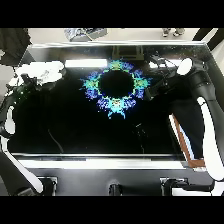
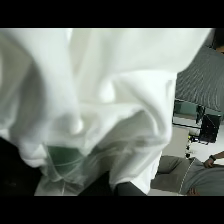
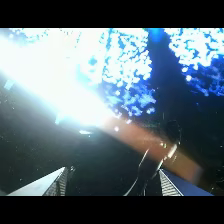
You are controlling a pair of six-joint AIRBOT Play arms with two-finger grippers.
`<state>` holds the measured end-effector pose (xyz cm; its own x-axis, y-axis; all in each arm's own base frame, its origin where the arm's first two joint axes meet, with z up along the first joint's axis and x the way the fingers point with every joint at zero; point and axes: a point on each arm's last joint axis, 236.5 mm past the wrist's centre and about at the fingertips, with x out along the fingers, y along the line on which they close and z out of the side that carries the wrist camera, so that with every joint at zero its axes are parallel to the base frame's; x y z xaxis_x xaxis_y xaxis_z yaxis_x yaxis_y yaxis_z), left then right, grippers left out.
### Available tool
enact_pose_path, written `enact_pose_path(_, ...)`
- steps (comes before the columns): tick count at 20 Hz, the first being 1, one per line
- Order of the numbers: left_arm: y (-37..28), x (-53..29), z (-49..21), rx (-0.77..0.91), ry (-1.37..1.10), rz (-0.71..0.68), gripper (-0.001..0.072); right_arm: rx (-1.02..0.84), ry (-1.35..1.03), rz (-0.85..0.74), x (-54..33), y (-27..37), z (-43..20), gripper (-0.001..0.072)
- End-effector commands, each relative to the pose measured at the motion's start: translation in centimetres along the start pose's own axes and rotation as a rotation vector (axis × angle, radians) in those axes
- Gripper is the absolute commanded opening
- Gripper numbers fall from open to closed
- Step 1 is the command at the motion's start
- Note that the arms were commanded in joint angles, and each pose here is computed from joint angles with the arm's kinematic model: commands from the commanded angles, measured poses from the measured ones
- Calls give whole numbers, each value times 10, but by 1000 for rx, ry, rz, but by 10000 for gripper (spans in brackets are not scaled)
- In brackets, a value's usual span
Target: Fold the shirts.
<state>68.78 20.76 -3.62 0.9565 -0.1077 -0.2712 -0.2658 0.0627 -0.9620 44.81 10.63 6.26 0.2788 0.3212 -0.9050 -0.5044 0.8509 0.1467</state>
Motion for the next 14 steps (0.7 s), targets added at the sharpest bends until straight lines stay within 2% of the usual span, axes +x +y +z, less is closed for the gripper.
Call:
enact_pose_path(1, -47, -12, -10, 171, 38, -69, 21, -1, 14, 5, 0, 1, -3, 669)
enact_pose_path(4, -146, -51, -40, 382, 108, -205, 20, -25, 41, -78, -9, -15, -11, 669)
enact_pose_path(6, -217, -100, -89, 627, 211, -278, 20, -53, 35, -171, -33, -28, -14, 669)
enact_pose_path(9, -271, -180, -172, 1033, 372, -240, 20, -80, -50, -223, -88, -15, -10, 669)
enact_pose_path(10, -284, -207, -195, 1115, 396, -211, 21, -90, -86, -238, -109, -7, -11, 669)
enact_pose_path(12, -311, -253, -241, 1190, 415, -210, 21, -108, -155, -267, -149, 7, -14, 669)
enact_pose_path(14, -330, -298, -301, 1210, 489, -276, 21, -126, -228, -298, -185, 21, -17, 669)
